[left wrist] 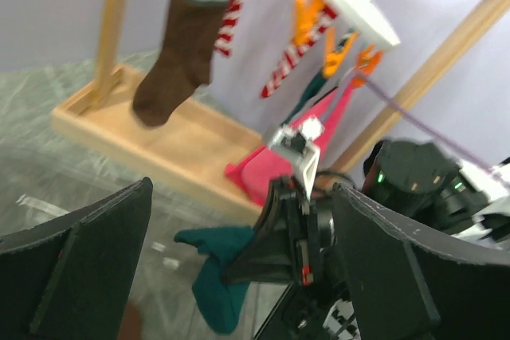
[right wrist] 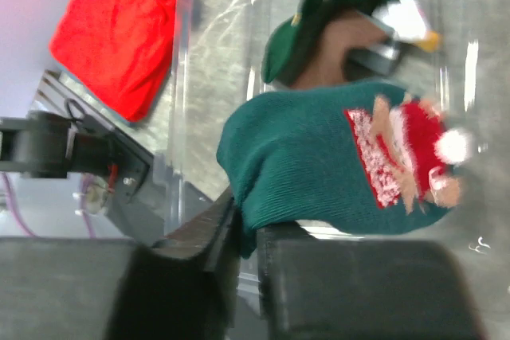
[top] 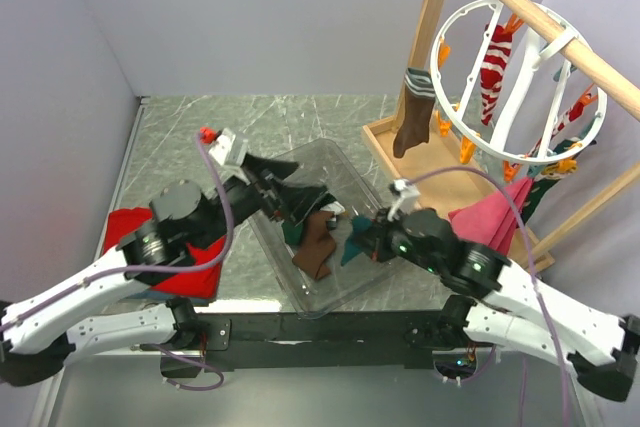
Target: Remove the socks clipped to the hanger
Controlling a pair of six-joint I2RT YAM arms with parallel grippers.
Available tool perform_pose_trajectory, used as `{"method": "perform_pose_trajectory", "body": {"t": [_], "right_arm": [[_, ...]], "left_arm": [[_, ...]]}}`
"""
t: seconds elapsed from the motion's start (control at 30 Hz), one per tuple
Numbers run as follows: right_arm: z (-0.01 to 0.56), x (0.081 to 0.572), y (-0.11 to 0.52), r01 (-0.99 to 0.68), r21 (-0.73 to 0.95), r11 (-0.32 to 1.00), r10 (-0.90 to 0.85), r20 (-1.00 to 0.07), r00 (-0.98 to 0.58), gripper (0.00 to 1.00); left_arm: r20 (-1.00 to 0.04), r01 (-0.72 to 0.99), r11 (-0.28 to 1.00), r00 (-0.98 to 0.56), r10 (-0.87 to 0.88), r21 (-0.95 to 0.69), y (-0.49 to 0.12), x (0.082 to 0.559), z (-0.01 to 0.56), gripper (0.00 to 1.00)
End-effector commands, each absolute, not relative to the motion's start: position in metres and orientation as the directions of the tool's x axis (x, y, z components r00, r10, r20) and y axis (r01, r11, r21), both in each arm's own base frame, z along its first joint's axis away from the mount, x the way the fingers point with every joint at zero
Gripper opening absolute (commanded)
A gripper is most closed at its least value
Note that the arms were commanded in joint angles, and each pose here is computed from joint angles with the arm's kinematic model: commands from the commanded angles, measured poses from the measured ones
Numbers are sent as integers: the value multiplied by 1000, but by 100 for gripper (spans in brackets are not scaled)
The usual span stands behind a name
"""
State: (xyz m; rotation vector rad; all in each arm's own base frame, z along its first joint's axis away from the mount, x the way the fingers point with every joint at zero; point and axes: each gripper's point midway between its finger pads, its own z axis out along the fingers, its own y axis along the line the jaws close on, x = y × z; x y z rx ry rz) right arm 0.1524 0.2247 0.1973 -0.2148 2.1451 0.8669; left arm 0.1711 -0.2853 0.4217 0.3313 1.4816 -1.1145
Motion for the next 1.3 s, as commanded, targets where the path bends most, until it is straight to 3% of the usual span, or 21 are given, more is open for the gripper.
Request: {"method": "perform_pose_trajectory", "body": {"t": [0.0,0.07,0.17,0.23,0.27,0.37,0.57,0.8,1.1,1.27], "right_arm": [[232,172,271,-494,525,693,117,-758,-642,28],[225,182,283,-472,502,725,78,-741,-667,48],[215,190,289,-446,466,764,43,-727,-685,64],[213,197,284,-419,439,794,51,-736,-675,71],[215,199,281,-408,434,803,56,-737,-673,80],[219,209,269,-358,394,846,81,-759,-646,86],[243,255,217,-86,293,952,226,-867,-444,88],[248,296,157,311,112,944,199,-944,-263,94],[234,328,127,493,104,864,188,-974,-125,94],[221,332,132,473,32,881,130,-976,-177,93]], "left_arm": [[-883,645,606,-286,-372,-464,-254,177,385,99],[-882,624,627,-279,-379,-467,-245,178,379,100],[-879,615,633,-265,-396,-470,-231,174,382,100],[-880,612,638,-254,-402,-468,-224,172,382,99],[-880,611,639,-251,-404,-468,-222,172,383,99],[-882,601,651,-244,-403,-464,-216,172,379,99],[-876,585,658,-239,-419,-474,-206,170,374,99],[-868,577,656,-230,-440,-486,-189,163,375,99],[-860,580,644,-239,-451,-499,-184,158,371,97],[-866,583,647,-245,-437,-491,-191,161,362,96]]}}
